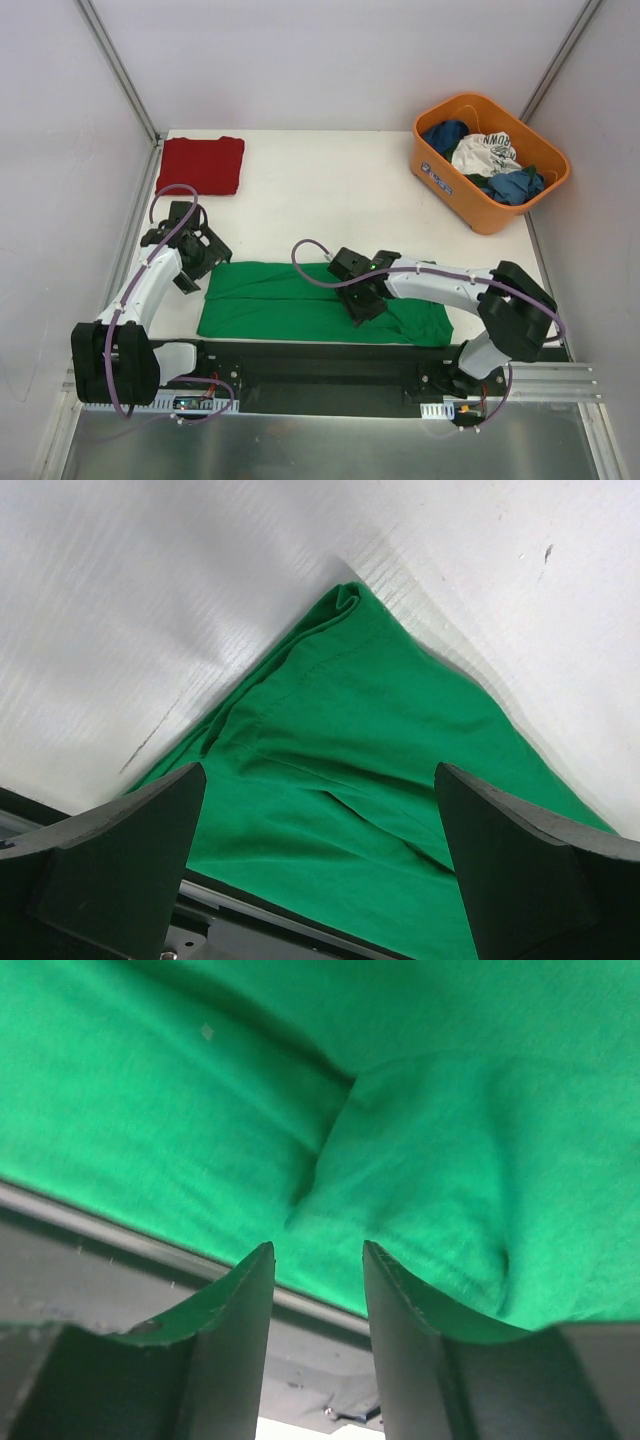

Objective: Fold and stack the t-shirts
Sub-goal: Fold the other side of the tshirt into a rectangle

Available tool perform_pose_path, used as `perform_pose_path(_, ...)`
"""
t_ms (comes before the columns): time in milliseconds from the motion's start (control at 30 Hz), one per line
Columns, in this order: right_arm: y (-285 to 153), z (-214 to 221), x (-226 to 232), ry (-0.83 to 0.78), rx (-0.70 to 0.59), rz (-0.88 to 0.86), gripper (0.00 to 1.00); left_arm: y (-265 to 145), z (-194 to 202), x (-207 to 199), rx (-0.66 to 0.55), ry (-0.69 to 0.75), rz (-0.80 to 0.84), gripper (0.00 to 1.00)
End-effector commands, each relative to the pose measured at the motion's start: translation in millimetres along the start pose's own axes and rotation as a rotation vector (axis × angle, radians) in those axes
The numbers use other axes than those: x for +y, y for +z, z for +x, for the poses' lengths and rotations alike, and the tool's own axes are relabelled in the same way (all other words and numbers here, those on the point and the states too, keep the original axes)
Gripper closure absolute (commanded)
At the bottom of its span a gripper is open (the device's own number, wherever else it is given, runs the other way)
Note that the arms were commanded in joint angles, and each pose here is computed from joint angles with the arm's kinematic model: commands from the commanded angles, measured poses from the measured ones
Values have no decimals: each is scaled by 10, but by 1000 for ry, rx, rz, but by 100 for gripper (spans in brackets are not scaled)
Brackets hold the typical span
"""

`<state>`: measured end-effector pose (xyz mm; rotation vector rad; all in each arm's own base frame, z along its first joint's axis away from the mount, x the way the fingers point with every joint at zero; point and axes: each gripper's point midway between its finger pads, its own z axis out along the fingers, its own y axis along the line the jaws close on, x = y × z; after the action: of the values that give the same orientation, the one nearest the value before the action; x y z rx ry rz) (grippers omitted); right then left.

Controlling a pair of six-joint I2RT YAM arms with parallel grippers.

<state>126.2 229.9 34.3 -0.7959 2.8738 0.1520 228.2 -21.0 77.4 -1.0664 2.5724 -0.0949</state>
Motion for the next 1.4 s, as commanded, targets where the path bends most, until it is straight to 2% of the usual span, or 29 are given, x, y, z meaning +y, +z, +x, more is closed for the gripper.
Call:
perform_pose_path(0,-8,-276,69,43,-76,15,59,13,65,59,30,10,-16,1)
perform_pose_path(267,121,-150,-34,56,-21,76,58,20,54,87,21,3,-32,1)
perform_pose_path(333,152,-131,-50,68,-14,88,61,11,53,85,20,-1,-31,1)
perform_pose_path(700,34,-173,-100,100,-46,116,85,2,37,102,9,-1,-37,1)
perform_pose_path(767,-42,-194,-82,94,-57,102,99,-1,33,98,8,1,-36,1)
perform_pose_path(1033,-241,-267,165,23,-42,-27,99,-17,19,67,9,-2,-24,1)
perform_pose_path(1233,-171,-254,316,-10,16,-95,99,-28,17,58,11,4,-20,1)
perform_pose_path(1300,-125,-256,319,-10,32,-86,92,-28,27,40,18,6,-13,1)
perform_pose_path(1367,-121,-271,321,-8,37,-81,70,-22,42,29,31,11,-11,1)
